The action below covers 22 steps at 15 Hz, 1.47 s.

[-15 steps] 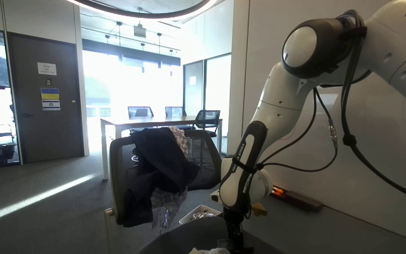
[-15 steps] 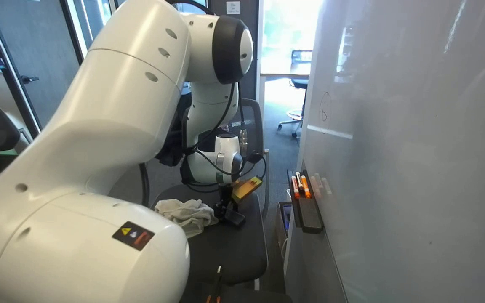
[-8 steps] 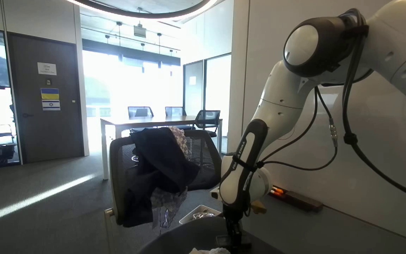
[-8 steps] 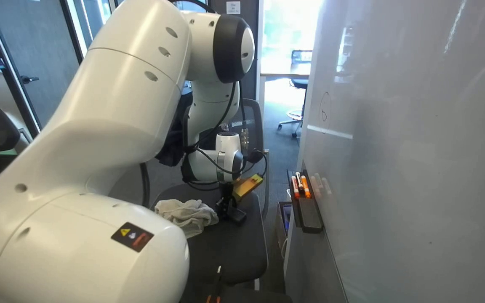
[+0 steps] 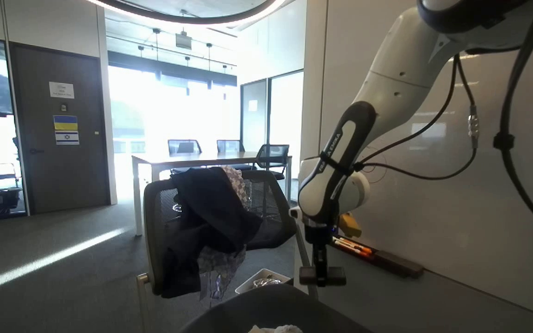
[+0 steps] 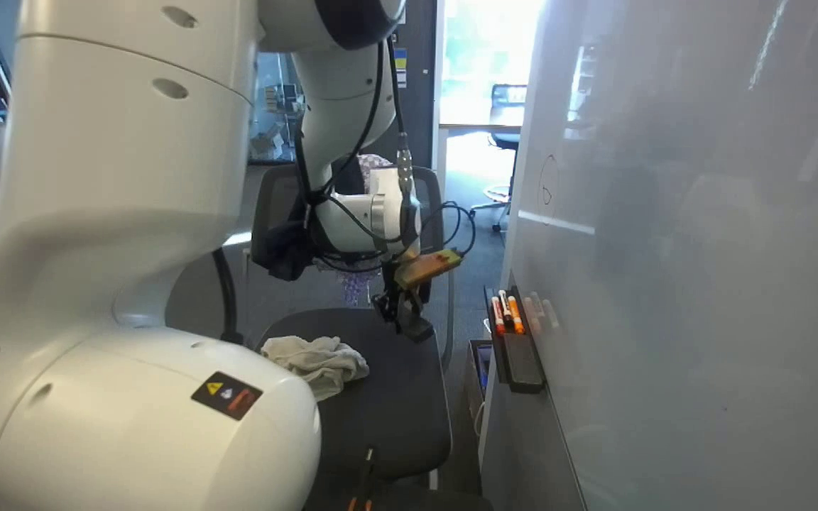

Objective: Use the eraser from the seat to wipe the whiteboard.

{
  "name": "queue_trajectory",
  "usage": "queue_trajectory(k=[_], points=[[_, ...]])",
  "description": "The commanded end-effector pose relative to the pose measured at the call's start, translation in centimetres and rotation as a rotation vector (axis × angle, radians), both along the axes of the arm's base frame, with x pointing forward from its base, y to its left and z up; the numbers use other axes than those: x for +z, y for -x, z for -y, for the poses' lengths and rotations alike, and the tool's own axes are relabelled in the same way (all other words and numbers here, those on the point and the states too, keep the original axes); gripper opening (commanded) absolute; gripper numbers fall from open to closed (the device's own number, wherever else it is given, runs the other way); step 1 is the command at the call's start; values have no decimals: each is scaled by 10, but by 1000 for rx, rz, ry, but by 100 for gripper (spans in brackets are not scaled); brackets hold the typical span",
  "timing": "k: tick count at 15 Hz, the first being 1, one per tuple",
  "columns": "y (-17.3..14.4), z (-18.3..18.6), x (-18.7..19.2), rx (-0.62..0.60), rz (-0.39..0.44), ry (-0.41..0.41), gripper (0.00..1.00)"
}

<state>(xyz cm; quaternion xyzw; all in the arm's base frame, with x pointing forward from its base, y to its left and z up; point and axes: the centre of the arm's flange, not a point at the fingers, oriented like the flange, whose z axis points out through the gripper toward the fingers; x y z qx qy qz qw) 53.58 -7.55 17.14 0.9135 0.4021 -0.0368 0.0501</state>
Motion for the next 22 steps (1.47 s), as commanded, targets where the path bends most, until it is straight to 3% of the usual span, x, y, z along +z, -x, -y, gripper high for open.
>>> queue_trajectory(k=[1,5,8,14,19,22], points=[[17,-6,94,-92,86,158,31],[16,-12,177,-166,186,351,31],[13,-14,205,-229,263,501,31],[1,8,190,-341,387,780,31],[11,40,181,-478,476,976,31],[10,55,177,-466,580,1094,31]])
